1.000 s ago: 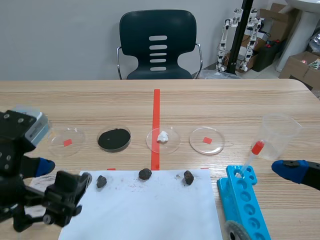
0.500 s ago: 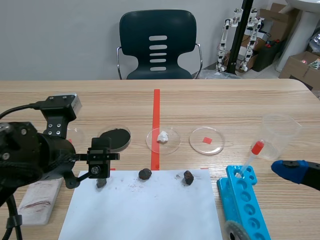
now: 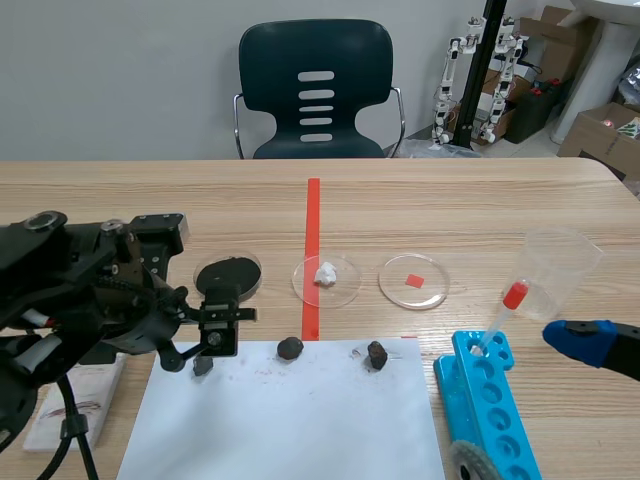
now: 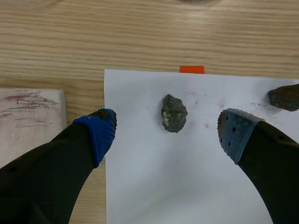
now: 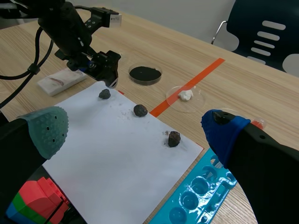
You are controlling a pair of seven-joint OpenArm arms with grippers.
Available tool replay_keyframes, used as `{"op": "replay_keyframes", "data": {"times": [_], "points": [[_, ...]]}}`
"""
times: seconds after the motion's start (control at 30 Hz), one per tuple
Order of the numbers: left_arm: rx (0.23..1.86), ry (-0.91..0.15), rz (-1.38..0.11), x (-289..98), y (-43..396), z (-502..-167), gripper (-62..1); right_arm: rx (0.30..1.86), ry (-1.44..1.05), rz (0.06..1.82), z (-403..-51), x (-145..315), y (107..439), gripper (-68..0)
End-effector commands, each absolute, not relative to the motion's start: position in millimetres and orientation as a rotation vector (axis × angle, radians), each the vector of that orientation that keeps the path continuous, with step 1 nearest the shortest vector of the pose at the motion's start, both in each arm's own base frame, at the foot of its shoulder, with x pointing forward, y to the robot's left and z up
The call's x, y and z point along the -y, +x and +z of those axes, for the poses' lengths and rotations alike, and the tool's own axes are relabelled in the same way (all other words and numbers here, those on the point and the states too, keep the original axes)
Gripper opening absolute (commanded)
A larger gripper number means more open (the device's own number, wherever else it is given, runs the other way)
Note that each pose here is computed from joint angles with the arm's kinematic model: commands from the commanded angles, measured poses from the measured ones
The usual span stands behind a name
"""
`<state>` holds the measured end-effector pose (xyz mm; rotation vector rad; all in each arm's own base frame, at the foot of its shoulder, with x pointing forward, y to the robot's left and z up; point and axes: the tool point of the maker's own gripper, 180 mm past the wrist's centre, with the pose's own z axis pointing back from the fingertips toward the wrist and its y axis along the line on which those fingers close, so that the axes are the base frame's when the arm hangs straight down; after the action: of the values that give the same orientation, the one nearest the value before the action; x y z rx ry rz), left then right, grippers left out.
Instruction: Pick up the left mineral with the left hand
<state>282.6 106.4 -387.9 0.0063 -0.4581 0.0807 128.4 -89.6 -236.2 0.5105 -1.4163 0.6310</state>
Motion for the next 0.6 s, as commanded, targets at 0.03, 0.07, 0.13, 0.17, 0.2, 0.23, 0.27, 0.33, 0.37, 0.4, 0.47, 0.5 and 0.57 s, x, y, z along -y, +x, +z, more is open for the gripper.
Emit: {"op": "replay_keyframes", "data": {"times": [0.03, 0.07, 0.13, 0.17, 0.2, 0.23, 0.27, 0.33, 0.37, 0.4, 0.47, 0.5, 0.57], "points": [[0.465, 0.001, 0.087, -102.0, 292.0, -385.9, -14.8, 1.458, 0.524, 0.627, -225.4, 86.4, 132.6, -8.4], [0.454, 0.003, 0.090, -102.1, 292.6, -388.4, -14.8, 1.458, 0.524, 0.627, -225.4, 86.4, 132.6, -8.4], [0.420, 0.007, 0.097, -102.2, 291.1, -394.6, -14.8, 1.458, 0.524, 0.627, -225.4, 86.4, 132.6, -8.4], [0.408, 0.010, 0.100, -102.7, 290.8, -396.8, -14.8, 1.458, 0.524, 0.627, -225.4, 86.4, 132.6, -8.4], [0.394, 0.012, 0.103, -102.8, 289.8, -399.6, -14.8, 1.458, 0.524, 0.627, -225.4, 86.4, 132.6, -8.4], [0.381, 0.015, 0.106, -103.2, 288.9, -402.2, -14.8, 1.458, 0.524, 0.627, -225.4, 86.4, 132.6, -8.4], [0.373, 0.016, 0.109, -103.1, 288.9, -404.2, -14.8, 1.458, 0.524, 0.627, -225.4, 86.4, 132.6, -8.4], [0.358, 0.020, 0.114, -103.2, 288.6, -408.6, -14.8, 1.458, 0.524, 0.627, -225.4, 86.4, 132.6, -8.4], [0.350, 0.020, 0.115, -102.6, 288.0, -410.8, -14.8, 1.458, 0.524, 0.627, -225.4, 86.4, 132.6, -8.4], [0.343, 0.022, 0.115, -102.4, 287.9, -412.6, -14.8, 1.458, 0.524, 0.627, -225.4, 86.4, 132.6, -8.4], [0.329, 0.026, 0.118, -102.8, 286.4, -416.8, -14.8, 1.458, 0.524, 0.627, -225.4, 86.4, 132.6, -8.4], [0.324, 0.028, 0.119, -102.8, 286.1, -418.3, -14.8, 1.458, 0.524, 0.627, -225.4, 86.4, 132.6, -8.4], [0.325, 0.031, 0.121, -102.5, 285.9, -421.4, -14.9, 1.458, 0.524, 0.627, -225.5, 86.4, 132.6, -8.4]]}}
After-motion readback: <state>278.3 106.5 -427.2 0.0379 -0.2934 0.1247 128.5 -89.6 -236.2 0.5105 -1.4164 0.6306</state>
